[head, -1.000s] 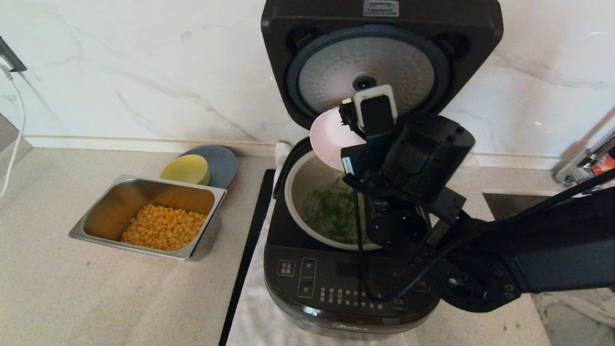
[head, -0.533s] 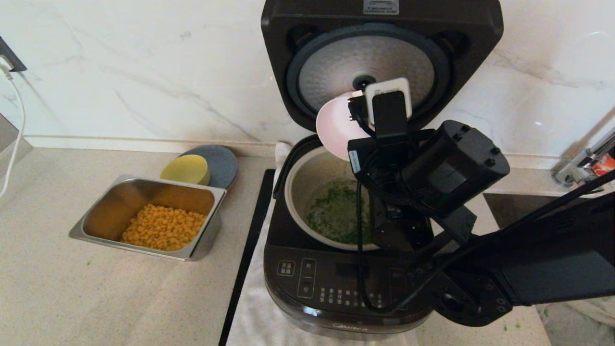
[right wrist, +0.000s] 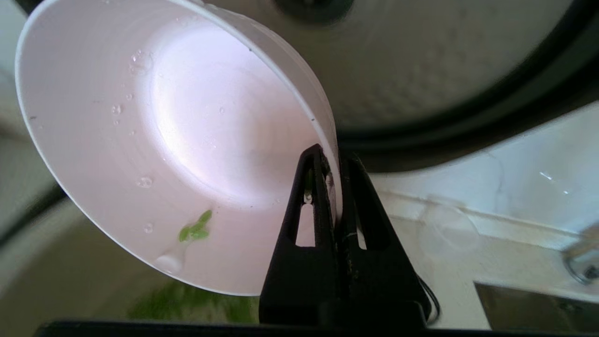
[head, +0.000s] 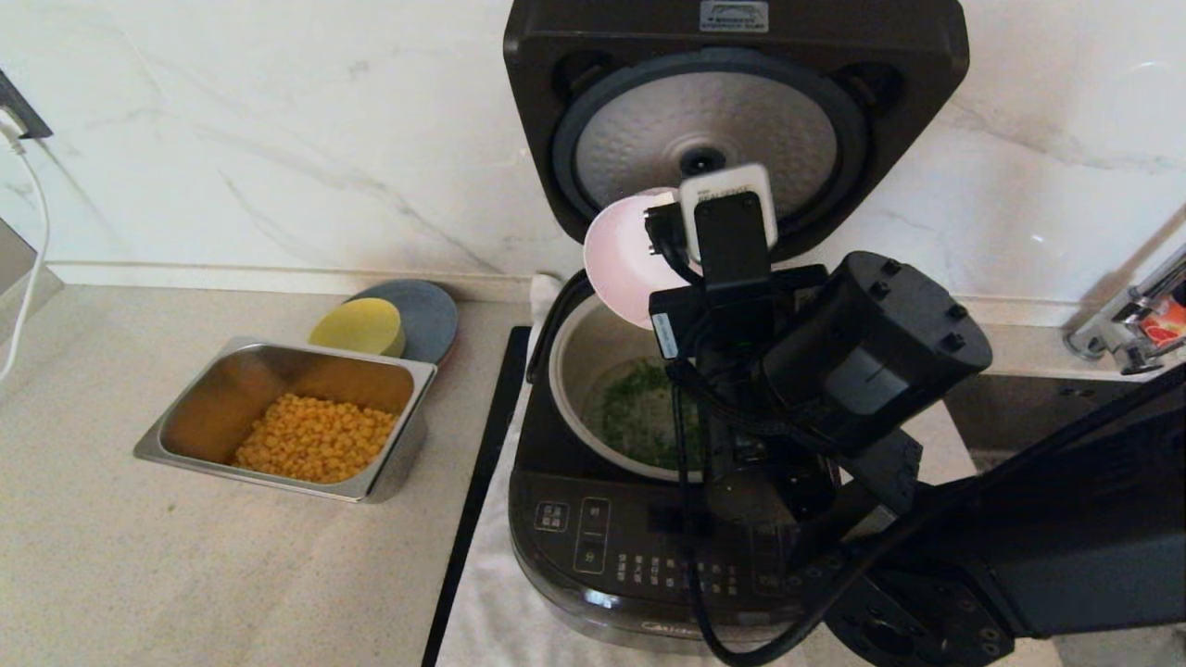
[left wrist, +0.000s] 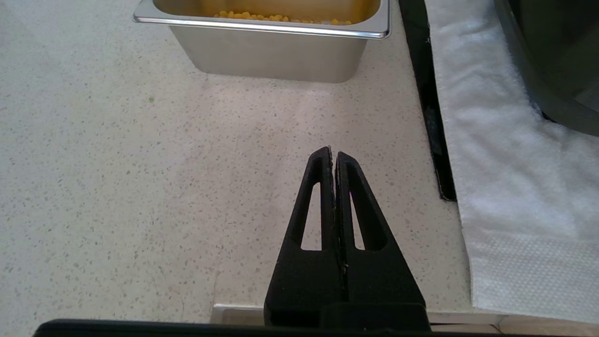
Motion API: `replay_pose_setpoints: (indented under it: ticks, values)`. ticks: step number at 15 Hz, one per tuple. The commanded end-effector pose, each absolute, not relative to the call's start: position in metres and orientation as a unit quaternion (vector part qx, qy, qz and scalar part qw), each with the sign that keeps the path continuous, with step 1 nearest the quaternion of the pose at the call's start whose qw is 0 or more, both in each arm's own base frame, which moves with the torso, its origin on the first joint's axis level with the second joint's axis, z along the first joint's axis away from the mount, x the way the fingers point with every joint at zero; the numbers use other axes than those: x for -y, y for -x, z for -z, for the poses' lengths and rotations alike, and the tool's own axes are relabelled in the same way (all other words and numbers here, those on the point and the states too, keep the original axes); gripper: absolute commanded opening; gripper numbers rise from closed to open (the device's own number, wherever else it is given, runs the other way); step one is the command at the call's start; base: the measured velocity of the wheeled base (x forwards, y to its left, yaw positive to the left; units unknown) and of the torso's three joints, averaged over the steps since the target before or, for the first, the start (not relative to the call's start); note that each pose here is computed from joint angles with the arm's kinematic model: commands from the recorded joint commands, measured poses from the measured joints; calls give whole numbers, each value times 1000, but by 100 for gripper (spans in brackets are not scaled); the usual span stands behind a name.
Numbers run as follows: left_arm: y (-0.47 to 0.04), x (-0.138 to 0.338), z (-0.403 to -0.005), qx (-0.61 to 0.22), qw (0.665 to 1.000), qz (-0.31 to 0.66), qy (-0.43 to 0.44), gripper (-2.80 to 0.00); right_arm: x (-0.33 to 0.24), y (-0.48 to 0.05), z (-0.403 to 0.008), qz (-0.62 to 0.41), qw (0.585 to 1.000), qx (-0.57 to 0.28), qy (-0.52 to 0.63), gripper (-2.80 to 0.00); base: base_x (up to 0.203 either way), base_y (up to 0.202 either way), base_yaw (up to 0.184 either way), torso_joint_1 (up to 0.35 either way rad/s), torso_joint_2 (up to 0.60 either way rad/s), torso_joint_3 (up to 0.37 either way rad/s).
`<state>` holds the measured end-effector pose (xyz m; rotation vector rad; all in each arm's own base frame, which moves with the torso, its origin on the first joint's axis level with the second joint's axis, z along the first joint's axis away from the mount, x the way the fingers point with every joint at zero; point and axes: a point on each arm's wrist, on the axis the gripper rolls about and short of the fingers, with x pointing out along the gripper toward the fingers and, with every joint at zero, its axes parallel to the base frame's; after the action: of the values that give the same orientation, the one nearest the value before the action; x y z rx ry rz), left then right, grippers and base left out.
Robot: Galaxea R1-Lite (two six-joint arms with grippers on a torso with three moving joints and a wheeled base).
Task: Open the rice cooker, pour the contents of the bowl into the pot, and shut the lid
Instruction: Pour the water from the bowl into the rice cooker
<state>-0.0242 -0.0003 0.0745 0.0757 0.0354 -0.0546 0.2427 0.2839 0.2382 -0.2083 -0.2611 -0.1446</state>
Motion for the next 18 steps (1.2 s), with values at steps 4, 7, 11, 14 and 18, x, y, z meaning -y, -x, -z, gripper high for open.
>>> replay_pose_setpoints:
  ticks: [4, 7, 11, 14, 18]
  values:
    - [24, 0, -74, -17, 999, 28, -38, -280, -279, -236, -241, 65, 985, 111, 113, -280, 0, 0, 0, 0, 0, 0]
    - [24, 0, -74, -17, 999, 28, -38, -280, -272, -227, -254, 48, 989, 83, 109, -280, 0, 0, 0, 0, 0, 0]
    - [24, 0, -74, -17, 999, 28, -38, -280, -252, -211, -268, 15, 994, 26, 100, -280, 0, 0, 0, 0, 0, 0]
    - [24, 0, -74, -17, 999, 28, -38, -280, -229, -193, -284, -17, 997, -37, 62, -280, 0, 0, 0, 0, 0, 0]
    - [24, 0, -74, -17, 999, 28, -38, -280, -178, -152, -306, -87, 985, -148, 6, -280, 0, 0, 0, 0, 0, 0]
